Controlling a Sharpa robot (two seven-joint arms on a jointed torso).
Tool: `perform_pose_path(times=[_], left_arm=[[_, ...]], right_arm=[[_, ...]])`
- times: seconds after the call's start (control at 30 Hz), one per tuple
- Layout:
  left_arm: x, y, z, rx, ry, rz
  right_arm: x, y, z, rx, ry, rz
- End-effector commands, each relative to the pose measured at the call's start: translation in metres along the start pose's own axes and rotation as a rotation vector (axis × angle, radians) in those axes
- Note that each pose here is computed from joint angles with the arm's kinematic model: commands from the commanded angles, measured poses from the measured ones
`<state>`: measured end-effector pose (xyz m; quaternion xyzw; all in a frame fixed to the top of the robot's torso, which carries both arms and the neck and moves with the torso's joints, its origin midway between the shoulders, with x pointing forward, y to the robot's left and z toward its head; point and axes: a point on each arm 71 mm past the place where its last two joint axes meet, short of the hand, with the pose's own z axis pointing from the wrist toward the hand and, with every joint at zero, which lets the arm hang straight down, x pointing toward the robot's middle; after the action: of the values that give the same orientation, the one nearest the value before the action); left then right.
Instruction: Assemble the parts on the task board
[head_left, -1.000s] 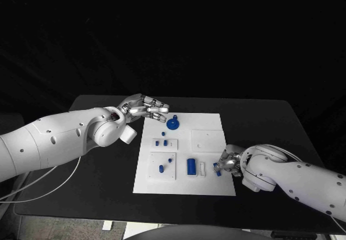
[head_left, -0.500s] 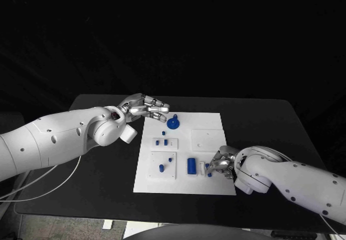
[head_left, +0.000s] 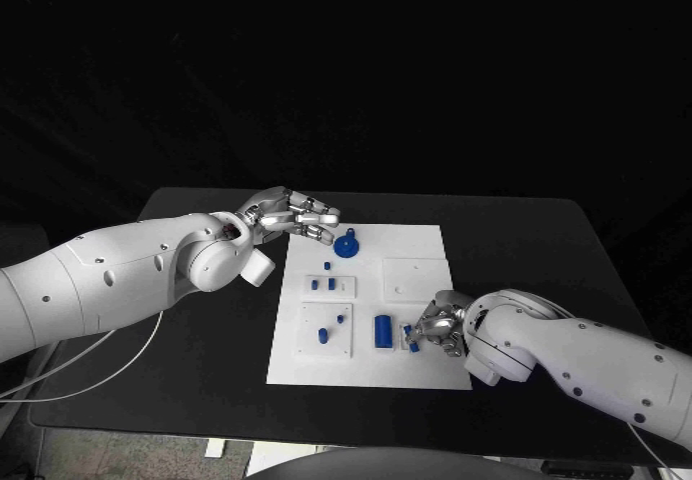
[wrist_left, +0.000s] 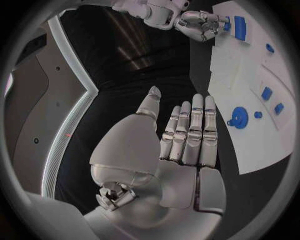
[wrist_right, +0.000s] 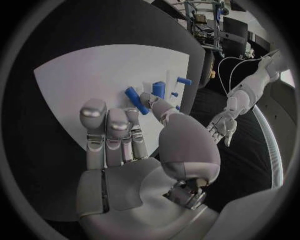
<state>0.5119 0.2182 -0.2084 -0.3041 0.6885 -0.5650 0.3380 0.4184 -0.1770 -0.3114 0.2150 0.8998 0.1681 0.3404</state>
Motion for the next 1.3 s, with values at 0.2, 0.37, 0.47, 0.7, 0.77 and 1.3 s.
perform_pose_path(times=[0.2,0.37,0.47,0.7,0.77,1.3], left_arm=[[0.0028,-0.0007,0.0008,0.003,0.022,-0.005],[0.0028,-0.0005,0.0007,0.001,0.022,-0.004],[0.0029,-0.0004,0.0008,0.0,0.023,-0.004],[0.0027,-0.0002,0.0006,-0.002,0.024,-0.002],[0.0026,-0.0002,0.0005,-0.002,0.024,-0.002],[0.0013,0.0004,-0.0003,-0.006,0.021,-0.001]], right_arm=[[0.0033,0.0015,0.0034,0.004,0.015,-0.004],[0.0032,0.0024,0.005,0.005,0.018,-0.009],[0.0037,0.0033,0.0057,0.004,0.021,-0.012],[0.0048,0.0045,0.0066,0.004,0.03,-0.019],[0.0051,0.0047,0.0067,0.003,0.033,-0.021],[0.0055,0.0053,0.0026,-0.01,0.035,-0.051]])
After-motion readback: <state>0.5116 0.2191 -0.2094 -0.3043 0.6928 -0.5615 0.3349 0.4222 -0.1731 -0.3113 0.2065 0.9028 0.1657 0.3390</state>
